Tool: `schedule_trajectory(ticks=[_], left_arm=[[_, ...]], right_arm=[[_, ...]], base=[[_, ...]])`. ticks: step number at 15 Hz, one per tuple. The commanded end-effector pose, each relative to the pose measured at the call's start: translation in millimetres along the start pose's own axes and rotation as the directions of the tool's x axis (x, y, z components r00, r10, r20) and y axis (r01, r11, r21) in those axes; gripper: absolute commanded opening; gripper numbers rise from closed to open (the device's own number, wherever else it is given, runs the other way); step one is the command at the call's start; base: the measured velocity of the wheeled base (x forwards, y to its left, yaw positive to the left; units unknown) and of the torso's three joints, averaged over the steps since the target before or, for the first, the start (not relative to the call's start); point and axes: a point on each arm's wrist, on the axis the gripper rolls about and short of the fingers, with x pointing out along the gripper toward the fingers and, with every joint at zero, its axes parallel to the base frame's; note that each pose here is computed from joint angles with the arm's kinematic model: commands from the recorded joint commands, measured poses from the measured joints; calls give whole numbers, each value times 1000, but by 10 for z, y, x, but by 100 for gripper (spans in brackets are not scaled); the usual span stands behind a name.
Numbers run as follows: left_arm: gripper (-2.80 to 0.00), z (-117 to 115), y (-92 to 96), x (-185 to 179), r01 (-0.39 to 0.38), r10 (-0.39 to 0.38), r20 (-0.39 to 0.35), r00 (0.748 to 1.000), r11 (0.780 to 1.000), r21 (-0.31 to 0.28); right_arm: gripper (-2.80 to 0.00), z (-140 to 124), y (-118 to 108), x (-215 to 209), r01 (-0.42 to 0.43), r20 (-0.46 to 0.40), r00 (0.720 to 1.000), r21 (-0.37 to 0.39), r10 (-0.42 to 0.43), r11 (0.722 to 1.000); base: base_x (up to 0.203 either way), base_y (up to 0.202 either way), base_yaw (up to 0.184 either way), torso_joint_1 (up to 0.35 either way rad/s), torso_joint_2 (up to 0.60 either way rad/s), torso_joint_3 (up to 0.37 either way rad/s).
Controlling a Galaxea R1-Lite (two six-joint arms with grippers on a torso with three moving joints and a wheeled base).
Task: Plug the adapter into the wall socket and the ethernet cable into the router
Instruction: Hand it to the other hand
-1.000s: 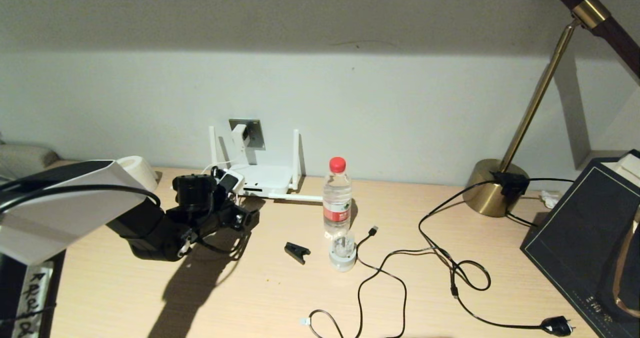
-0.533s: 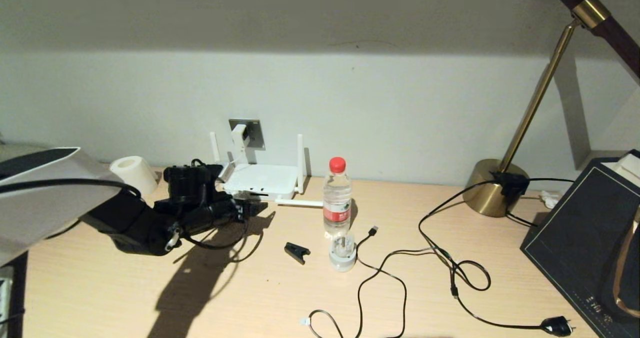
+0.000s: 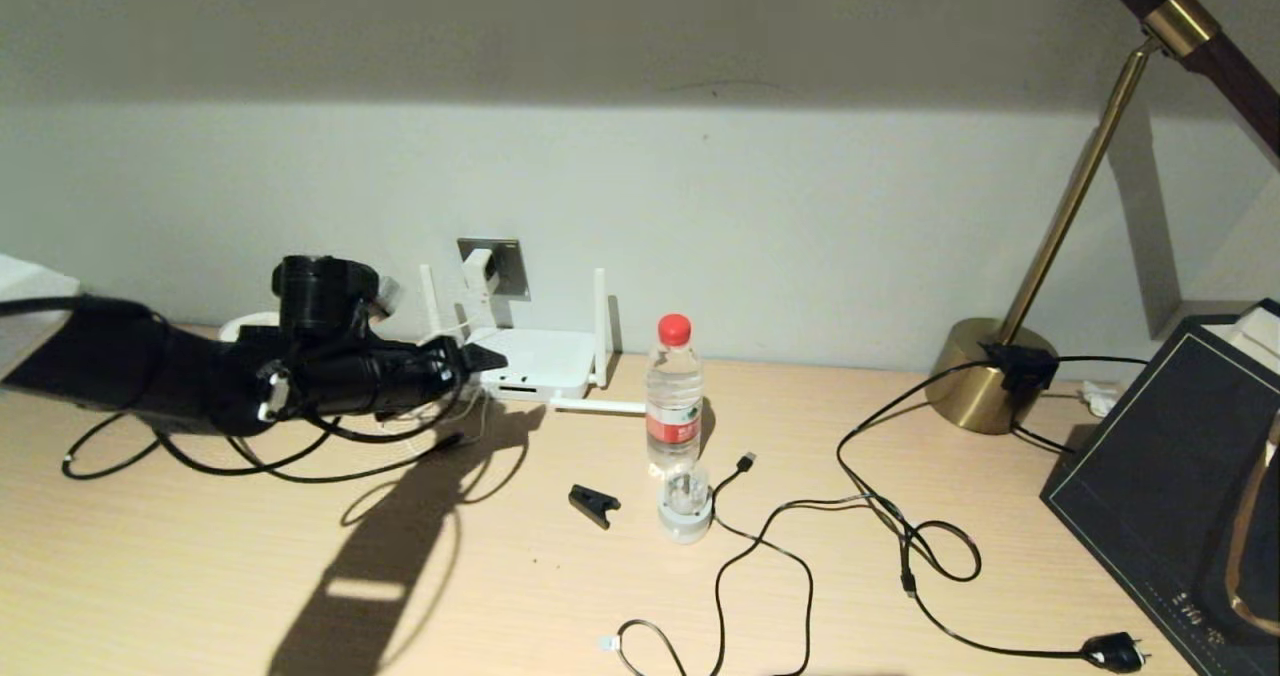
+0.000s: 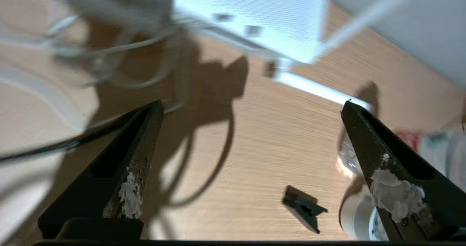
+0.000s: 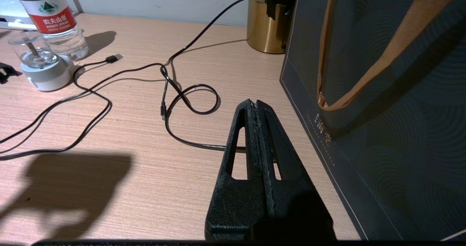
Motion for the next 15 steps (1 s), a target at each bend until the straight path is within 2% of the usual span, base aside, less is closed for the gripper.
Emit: schedule_trajectory(ticks=[1,4,7,12,15], left_arm=[[0,105,217,-21,-88,85,-29,996,992,-91],[0,55,425,73,-139,133,-60,989,983,-123],[0,-80,511,129,-164,150,-107,983,977,-135],[0,-212,608,261,-136,131,-47,990,984,-119],[0,-212,633,291,-134,131,-37,991,985,-106]], right_arm=[[-280,-25,0,6,0,-9,1000,0,0,1000],[-280,-25,0,6,0,-9,1000,0,0,1000],[-280,-25,0,6,0,-9,1000,0,0,1000],[-280,-25,0,6,0,-9,1000,0,0,1000],[-280,-25,0,6,0,-9,1000,0,0,1000]], base=[[0,0,0,0,0,0],[0,0,0,0,0,0],[0,0,0,0,0,0],[0,0,0,0,0,0],[0,0,0,0,0,0]])
